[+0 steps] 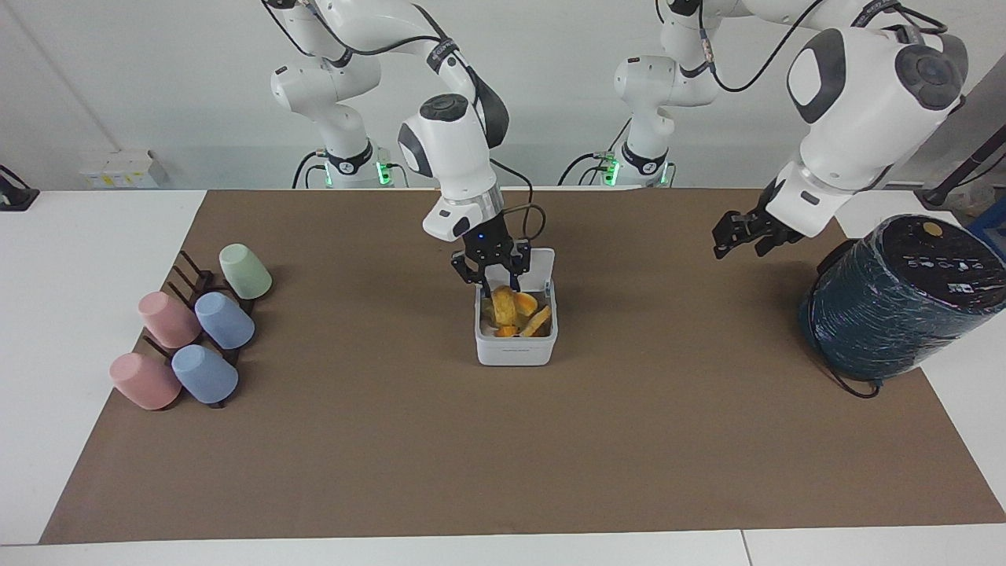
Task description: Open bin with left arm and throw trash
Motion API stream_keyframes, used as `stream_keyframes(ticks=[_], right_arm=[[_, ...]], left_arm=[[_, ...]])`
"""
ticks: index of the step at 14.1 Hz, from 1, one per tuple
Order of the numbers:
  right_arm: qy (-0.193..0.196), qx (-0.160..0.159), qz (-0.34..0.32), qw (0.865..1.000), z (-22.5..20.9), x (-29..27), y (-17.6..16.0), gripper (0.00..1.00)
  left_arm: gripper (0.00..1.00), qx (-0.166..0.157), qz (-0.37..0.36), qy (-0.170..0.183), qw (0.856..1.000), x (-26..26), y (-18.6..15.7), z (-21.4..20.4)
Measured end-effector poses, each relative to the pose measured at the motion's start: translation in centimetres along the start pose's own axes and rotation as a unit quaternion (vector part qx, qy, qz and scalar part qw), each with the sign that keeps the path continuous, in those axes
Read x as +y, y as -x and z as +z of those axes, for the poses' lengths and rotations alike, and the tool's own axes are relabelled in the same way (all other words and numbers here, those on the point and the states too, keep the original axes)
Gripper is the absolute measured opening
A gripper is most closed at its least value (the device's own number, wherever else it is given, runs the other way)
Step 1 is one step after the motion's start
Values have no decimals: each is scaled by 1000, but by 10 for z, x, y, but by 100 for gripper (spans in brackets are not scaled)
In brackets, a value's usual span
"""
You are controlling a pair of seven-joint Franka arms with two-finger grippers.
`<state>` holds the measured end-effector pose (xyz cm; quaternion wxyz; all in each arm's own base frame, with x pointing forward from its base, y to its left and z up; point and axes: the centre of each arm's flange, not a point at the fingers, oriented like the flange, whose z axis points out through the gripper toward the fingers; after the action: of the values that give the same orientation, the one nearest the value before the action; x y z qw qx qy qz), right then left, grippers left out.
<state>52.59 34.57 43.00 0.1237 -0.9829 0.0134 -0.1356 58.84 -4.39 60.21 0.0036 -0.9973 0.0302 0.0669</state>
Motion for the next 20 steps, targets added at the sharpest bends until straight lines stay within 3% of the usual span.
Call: stream_keyframes(ticks=[1, 4, 7, 10, 14, 16, 20], right_arm=[[0, 0, 1, 1000, -3, -1, -3, 99], [8, 2, 19, 1000, -25, 17, -20, 100], [36, -3, 39, 999, -80, 80, -48, 100], [63, -15, 42, 997, -137, 145, -60, 100], [108, -45, 36, 993, -182, 212, -68, 100], [137, -63, 29, 988, -205, 221, -75, 100], [148, -103, 30, 983, -229, 218, -84, 100]], left_arm=[[76, -1, 9, -8, 1000, -4, 6, -6], [78, -4, 15, -10, 1000, -24, 16, -14], [100, -3, 12, -9, 1000, -31, 17, -15], [100, 8, 19, -10, 1000, -23, 14, -17], [100, 31, 23, 12, 999, -18, 9, -19], [100, 33, 23, 15, 999, -18, 8, -18], [100, 33, 23, 15, 999, -17, 8, -18]])
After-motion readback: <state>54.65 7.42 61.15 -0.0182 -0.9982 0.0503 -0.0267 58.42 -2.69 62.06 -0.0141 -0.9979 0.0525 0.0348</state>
